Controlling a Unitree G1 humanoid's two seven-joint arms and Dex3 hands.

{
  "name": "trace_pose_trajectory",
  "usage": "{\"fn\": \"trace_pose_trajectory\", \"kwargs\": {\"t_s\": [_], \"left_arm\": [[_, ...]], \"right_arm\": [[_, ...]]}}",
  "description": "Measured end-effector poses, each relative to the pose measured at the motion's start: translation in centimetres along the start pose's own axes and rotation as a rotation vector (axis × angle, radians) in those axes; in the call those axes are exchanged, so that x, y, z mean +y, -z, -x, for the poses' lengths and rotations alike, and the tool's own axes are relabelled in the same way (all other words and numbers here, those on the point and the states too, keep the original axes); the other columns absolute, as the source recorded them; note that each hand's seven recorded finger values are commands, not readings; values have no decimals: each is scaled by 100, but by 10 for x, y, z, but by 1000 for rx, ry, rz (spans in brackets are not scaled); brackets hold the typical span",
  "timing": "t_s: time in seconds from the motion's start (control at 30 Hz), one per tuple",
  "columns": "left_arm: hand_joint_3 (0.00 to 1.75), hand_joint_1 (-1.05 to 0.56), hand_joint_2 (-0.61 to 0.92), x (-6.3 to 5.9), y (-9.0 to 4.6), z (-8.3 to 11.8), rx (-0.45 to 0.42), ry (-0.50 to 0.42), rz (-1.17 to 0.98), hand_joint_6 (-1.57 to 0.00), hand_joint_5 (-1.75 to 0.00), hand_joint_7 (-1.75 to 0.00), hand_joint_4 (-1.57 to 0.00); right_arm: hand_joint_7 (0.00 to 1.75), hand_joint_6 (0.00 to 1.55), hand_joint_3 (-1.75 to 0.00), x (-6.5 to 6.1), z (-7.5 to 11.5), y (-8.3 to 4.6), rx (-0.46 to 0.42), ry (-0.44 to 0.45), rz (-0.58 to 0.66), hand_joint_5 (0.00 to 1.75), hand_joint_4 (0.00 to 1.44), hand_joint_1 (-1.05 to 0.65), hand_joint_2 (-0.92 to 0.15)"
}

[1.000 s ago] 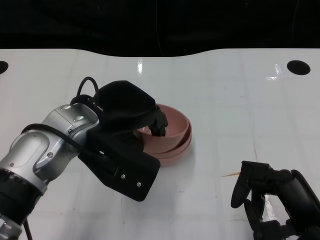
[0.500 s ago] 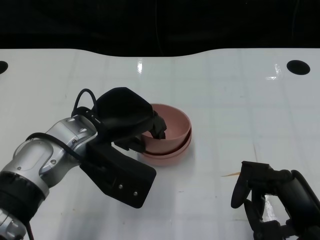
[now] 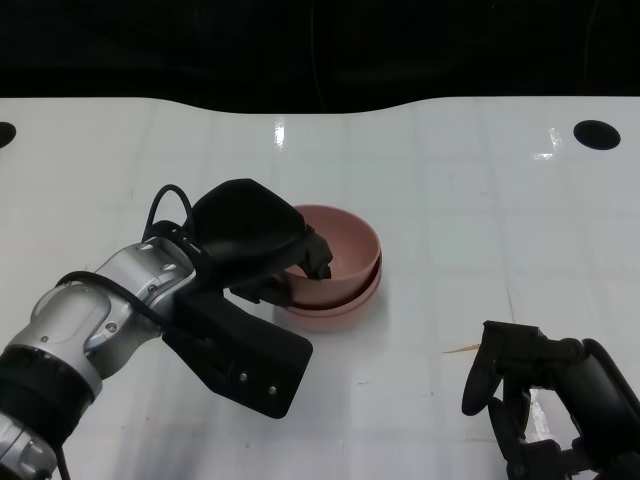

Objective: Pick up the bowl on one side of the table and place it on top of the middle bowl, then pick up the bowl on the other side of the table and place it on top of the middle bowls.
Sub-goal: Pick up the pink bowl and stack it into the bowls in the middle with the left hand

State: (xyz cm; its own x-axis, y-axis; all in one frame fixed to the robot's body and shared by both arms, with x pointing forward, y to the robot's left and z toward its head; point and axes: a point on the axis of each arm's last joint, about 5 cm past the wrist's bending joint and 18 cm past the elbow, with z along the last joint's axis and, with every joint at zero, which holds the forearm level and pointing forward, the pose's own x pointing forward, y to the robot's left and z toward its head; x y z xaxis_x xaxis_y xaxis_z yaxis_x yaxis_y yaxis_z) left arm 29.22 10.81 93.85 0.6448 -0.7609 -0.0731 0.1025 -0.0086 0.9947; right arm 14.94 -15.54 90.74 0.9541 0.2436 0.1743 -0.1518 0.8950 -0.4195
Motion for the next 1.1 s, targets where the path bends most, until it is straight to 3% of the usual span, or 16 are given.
{"fn": "trace_pose_trajectory", "kwargs": {"t_s": [0.17, 0.27, 0.43, 0.77, 1.1], "left_arm": [[20, -36, 92, 0, 0, 1, 2, 79, -4, -70, -79, 0, -60], [22, -48, 92, 1, 1, 2, 12, 109, -4, -47, -40, 0, -49], [31, -69, 92, 6, 0, 1, 33, 172, -7, -30, -21, 0, -35], [41, -88, 92, 11, -2, 2, 34, 222, 8, -17, -13, 0, -25], [47, -88, 92, 9, 2, 9, 41, 223, 19, -14, -9, 0, -17]], "right_arm": [[153, 80, -161, 0, 0, 0, 3, 1, -1, 175, 92, 0, -20], [153, 80, -160, 0, 1, 0, 7, 2, -1, 175, 92, 0, -19], [152, 81, -161, 0, 1, 0, 8, 2, -1, 175, 91, 1, -20], [151, 80, -162, 0, 1, 0, 11, 2, -1, 175, 90, 2, -20], [151, 80, -161, 0, 1, 0, 11, 3, -5, 175, 90, 0, -20]]}}
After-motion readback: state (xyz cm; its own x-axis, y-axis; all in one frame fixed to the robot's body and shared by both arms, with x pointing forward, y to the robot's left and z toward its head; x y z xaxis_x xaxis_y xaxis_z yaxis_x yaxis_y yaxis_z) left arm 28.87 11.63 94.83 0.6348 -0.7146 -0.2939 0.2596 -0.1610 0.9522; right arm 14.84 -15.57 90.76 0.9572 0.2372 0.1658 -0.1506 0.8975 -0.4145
